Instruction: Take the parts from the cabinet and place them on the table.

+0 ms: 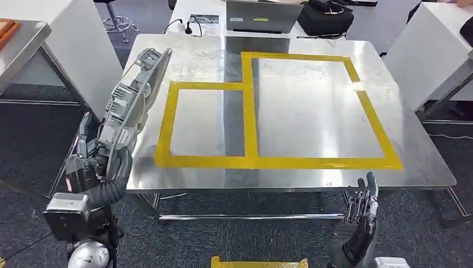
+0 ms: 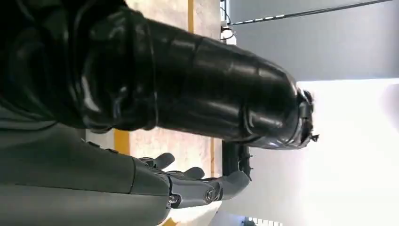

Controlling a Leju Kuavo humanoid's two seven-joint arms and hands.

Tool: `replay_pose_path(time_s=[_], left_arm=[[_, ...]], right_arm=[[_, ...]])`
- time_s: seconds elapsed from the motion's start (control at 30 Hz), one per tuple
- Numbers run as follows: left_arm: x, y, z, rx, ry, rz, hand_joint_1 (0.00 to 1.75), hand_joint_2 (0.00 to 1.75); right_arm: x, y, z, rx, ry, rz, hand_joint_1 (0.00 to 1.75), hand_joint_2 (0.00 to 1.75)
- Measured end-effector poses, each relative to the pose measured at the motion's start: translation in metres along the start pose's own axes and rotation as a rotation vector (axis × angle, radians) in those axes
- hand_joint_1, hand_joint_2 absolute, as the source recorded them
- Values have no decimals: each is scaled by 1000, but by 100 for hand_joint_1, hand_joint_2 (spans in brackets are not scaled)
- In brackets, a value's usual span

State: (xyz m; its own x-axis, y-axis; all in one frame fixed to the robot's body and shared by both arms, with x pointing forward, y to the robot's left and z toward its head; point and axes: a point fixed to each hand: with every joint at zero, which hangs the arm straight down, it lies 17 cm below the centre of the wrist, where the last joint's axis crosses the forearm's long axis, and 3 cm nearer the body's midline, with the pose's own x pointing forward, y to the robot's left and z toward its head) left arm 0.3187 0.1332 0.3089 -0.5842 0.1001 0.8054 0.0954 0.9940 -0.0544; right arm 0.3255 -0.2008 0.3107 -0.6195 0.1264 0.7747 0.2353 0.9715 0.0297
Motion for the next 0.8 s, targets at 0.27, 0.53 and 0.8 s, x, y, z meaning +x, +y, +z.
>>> replay_pose_path(time_s=[0.27, 0.53, 0.8], left_arm=[[-2, 0, 0, -1, 12, -4, 175, 175], [-6, 1, 2, -1, 25, -11, 175, 175], [-6, 1, 3, 1, 27, -11, 175, 175]], right_arm=[[2, -1, 0, -3, -3, 1, 0, 0], [-3, 0, 3, 0, 13, 4, 0, 0], [1, 0, -2, -2, -6, 1, 0, 0]])
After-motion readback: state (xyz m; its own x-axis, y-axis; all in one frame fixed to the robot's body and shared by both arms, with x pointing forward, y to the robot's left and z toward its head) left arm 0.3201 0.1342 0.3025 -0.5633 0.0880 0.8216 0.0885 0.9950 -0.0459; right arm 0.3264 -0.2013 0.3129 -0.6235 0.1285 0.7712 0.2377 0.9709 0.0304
